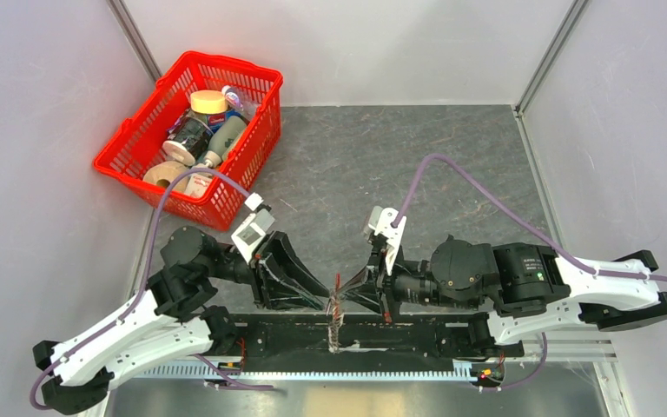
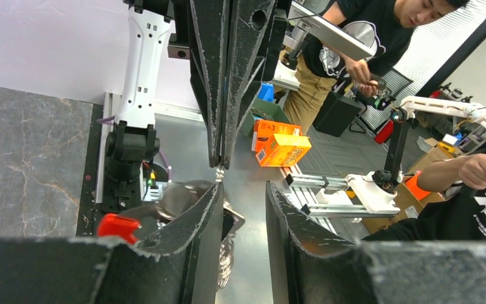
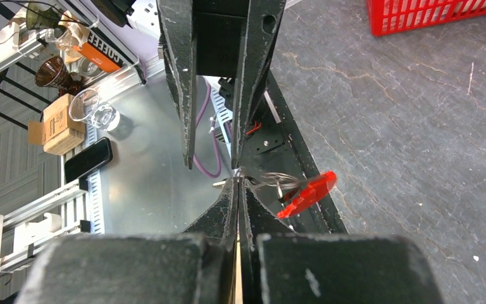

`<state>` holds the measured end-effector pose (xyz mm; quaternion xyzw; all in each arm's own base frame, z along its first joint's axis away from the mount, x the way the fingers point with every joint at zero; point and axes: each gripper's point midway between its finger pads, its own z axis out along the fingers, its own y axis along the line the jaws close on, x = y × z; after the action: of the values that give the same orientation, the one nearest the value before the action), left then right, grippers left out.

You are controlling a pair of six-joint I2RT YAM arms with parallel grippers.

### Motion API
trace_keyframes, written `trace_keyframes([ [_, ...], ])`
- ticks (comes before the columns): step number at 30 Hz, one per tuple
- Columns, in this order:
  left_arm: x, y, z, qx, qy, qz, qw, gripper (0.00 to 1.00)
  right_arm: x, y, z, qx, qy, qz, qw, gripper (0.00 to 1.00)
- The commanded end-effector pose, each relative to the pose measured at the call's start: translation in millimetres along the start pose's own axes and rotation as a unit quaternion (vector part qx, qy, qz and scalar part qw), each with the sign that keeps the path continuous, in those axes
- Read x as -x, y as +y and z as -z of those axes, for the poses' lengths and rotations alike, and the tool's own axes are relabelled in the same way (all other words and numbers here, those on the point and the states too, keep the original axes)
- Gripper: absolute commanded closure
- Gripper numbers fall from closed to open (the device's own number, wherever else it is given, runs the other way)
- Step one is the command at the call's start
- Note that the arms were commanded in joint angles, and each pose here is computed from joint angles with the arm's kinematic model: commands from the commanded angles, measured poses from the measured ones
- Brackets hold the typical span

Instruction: Put the keys on the keyring

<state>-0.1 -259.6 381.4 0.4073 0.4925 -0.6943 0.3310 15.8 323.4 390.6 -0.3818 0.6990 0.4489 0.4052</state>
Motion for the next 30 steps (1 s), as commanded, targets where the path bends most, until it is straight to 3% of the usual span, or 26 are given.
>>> trace_keyframes([
  [1,13.4,-6.2,0.8,0.002,-0.013,-0.026,1.000,0.63,25.7,-2.5,9.1,-0.004,-0.051,-0.004,0.999,1.00],
  [14,3.0,18.8,-5.0,0.035,-0.001,-0.013,0.999,0.66,32.3,2.3,16.7,0.014,-0.064,0.001,0.998,1.00],
  [30,10.8,12.6,1.1,0.041,-0.017,-0.044,0.998,0.68,33.6,13.9,21.6,0.047,-0.061,0.002,0.997,1.00],
])
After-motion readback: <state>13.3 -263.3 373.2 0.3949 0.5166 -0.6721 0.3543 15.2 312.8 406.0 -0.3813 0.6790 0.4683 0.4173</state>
